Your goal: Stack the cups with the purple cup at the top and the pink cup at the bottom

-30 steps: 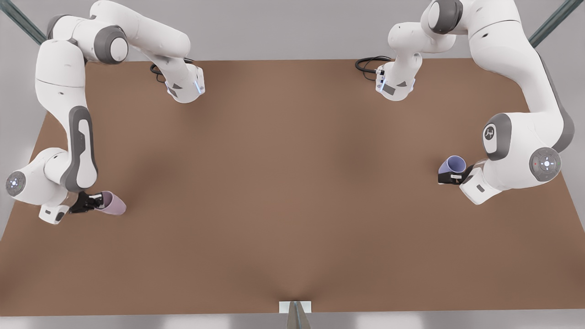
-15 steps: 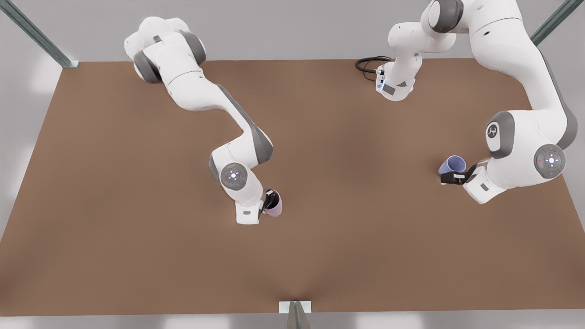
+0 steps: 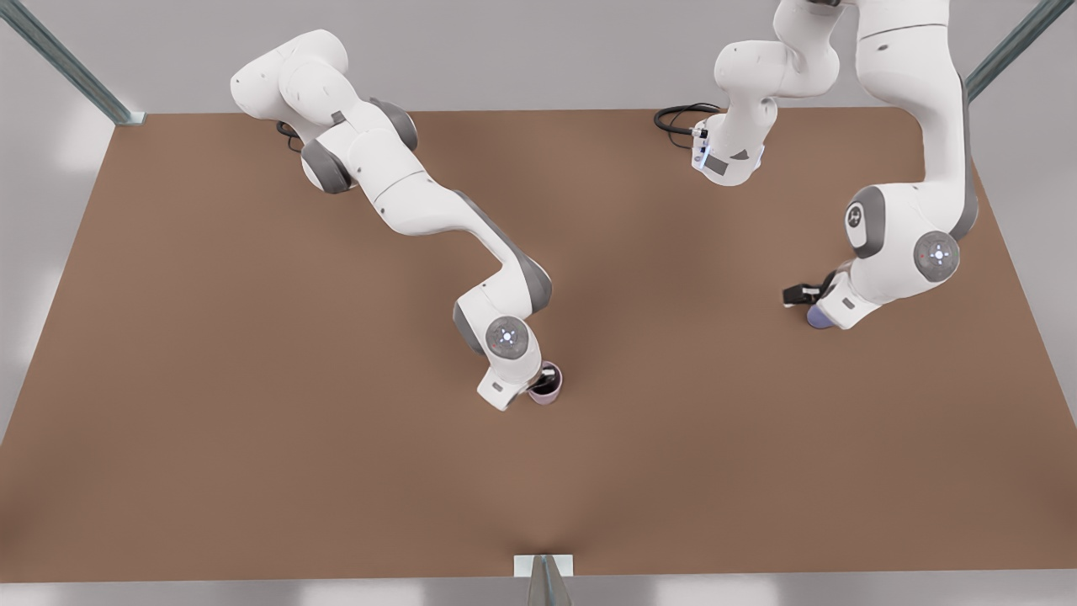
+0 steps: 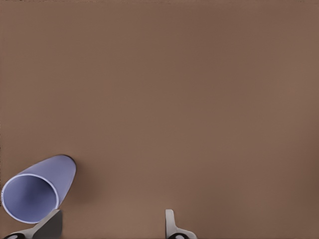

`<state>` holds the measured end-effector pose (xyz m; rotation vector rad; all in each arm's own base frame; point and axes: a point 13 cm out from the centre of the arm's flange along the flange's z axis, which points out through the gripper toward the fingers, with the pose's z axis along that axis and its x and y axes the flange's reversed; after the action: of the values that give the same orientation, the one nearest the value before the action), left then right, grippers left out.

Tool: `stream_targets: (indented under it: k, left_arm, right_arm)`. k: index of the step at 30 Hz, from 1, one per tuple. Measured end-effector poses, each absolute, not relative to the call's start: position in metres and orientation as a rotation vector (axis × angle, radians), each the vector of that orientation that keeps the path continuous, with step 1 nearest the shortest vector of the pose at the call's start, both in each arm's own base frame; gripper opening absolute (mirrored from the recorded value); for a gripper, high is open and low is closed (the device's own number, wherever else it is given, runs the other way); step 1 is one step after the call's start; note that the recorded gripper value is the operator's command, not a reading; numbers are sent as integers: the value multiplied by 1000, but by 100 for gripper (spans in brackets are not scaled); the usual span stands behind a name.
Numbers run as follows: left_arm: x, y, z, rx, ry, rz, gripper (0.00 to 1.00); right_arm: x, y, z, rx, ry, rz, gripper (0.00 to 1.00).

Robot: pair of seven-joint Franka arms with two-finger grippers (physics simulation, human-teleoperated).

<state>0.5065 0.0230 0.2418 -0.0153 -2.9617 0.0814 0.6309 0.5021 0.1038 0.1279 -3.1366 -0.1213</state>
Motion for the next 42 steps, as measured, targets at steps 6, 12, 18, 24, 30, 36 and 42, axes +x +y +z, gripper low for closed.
stream_targets:
  k: [6,12,18,24,30,36,42]
  left_arm:
    - [492,61,210,100,-2982,80,100]
    - [485,69,194,122,-2986,76,100]
    - [478,79,176,148,-2972,66,100]
    - [471,104,160,217,-2951,56,100]
    - [465,110,145,232,-2923,46,100]
    - [457,113,124,236,-2880,35,100]
    - [453,115,109,235,-2864,21,65]
  right_arm:
    - [629,494,101,-131,-3126,-68,91]
    - [629,496,106,-317,-3101,-88,92]
    - [634,492,145,-454,-3085,-119,96]
    - [657,297,307,-833,-3010,-168,100]
    - [627,45,407,-1056,-2972,-154,100]
    - [624,2,420,-801,-3050,-29,100]
    - [629,-11,466,-614,-3137,-17,100]
